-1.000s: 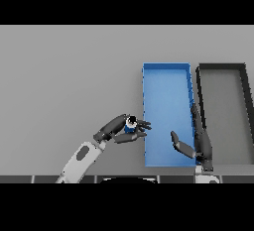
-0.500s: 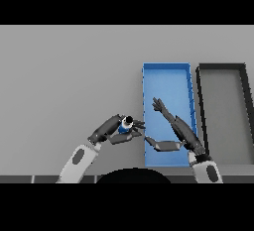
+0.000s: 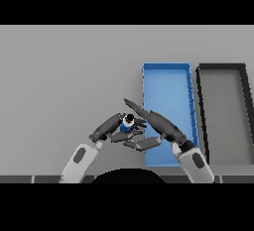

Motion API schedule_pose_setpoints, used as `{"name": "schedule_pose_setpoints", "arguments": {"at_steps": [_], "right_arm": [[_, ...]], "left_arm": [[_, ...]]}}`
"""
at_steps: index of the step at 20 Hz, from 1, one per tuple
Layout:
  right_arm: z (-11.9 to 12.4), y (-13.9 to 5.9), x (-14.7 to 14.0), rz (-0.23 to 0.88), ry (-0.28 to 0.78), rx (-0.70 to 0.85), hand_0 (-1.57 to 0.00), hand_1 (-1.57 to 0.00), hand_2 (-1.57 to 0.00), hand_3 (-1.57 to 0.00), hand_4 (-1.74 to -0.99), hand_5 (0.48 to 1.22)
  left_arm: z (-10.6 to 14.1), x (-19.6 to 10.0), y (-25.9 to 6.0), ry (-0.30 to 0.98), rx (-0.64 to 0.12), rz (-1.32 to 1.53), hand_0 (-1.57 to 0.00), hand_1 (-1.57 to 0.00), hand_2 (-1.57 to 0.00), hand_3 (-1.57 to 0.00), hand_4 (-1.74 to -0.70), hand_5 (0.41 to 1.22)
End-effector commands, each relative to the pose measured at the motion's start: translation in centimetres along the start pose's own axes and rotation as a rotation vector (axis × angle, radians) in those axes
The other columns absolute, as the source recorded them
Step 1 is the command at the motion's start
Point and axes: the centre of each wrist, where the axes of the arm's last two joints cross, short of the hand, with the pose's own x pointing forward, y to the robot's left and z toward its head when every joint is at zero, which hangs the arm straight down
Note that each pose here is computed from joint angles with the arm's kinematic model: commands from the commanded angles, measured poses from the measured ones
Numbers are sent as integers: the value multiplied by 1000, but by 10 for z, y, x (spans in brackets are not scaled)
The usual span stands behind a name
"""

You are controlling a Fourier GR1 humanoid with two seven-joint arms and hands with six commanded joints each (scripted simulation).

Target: Pick up the blue pipe and place it into the blue bin.

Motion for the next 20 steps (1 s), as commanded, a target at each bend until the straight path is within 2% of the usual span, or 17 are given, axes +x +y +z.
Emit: {"name": "schedule_pose_setpoints", "arguments": {"at_steps": [1, 6, 8, 9, 10, 11, 13, 14, 15, 17, 18, 20], "right_arm": [[-8, 1, 8, 11, -38, 22, 1, 1, 1, 1, -1195, 513], [-34, 1, 20, 14, -56, 93, 1, -9, -20, 1, -1214, 511], [-43, 5, 19, 10, -45, 131, -24, -108, -130, -49, -1222, 517], [-48, 6, 19, 4, -45, 141, -166, -241, -249, -143, -1255, 519], [-50, 3, 19, 8, -43, 149, -398, -437, -428, -307, -1303, 520], [-51, 1, 20, 21, -42, 152, -630, -652, -657, -504, -1383, 523], [-55, 5, 23, 22, -53, 164, -969, -983, -986, -789, -1496, 555], [-56, 9, 21, -4, -71, 164, -1089, -1101, -1103, -896, -1537, 600], [-55, 10, 22, -33, -92, 163, -1186, -1195, -1196, -1031, -1513, 671], [-57, 13, 19, -60, -114, 148, -1324, -1330, -1331, -1225, -1481, 869], [-57, 15, 19, -53, -130, 143, -1374, -1378, -1379, -1295, -1475, 940], [-56, 15, 21, -24, -143, 146, -1445, -1448, -1448, -1394, -1477, 1041]], "left_arm": [[0, -1, 3, 1, -2, 8, -1571, -1571, -1571, -1571, -1475, 1221], [2, -7, 7, -8, -29, 31, -1571, -1571, -1571, -1571, -1454, 1221], [3, -7, 3, -23, -31, 47, -1571, -1571, -1571, -1571, -1460, 1221], [4, -8, 3, 7, -21, 41, -1571, -1571, -1571, -1571, -1515, 1221], [5, -7, 2, 22, -16, 51, -1571, -1571, -1541, -1304, -1560, 1221], [5, -5, 2, 35, -11, 63, -1571, -1571, -1528, -1139, -1596, 1221], [5, -7, 3, 19, -11, 53, -1571, -1571, -1544, -1207, -1648, 1221], [1, -8, 2, 6, -11, 50, -1571, -1571, -1549, -1228, -1667, 1221], [2, -6, 2, -8, -14, 59, -1571, -1571, -1553, -1271, -1682, 1221], [0, -6, 1, -13, -15, 46, -1571, -1571, -1560, -1331, -1703, 1221], [0, -4, 2, -19, -18, 48, -1571, -1571, -1562, -1322, -1711, 1221], [1, -4, 2, -34, -12, 49, -1571, -1571, -1539, -1412, -1722, 1221]]}}
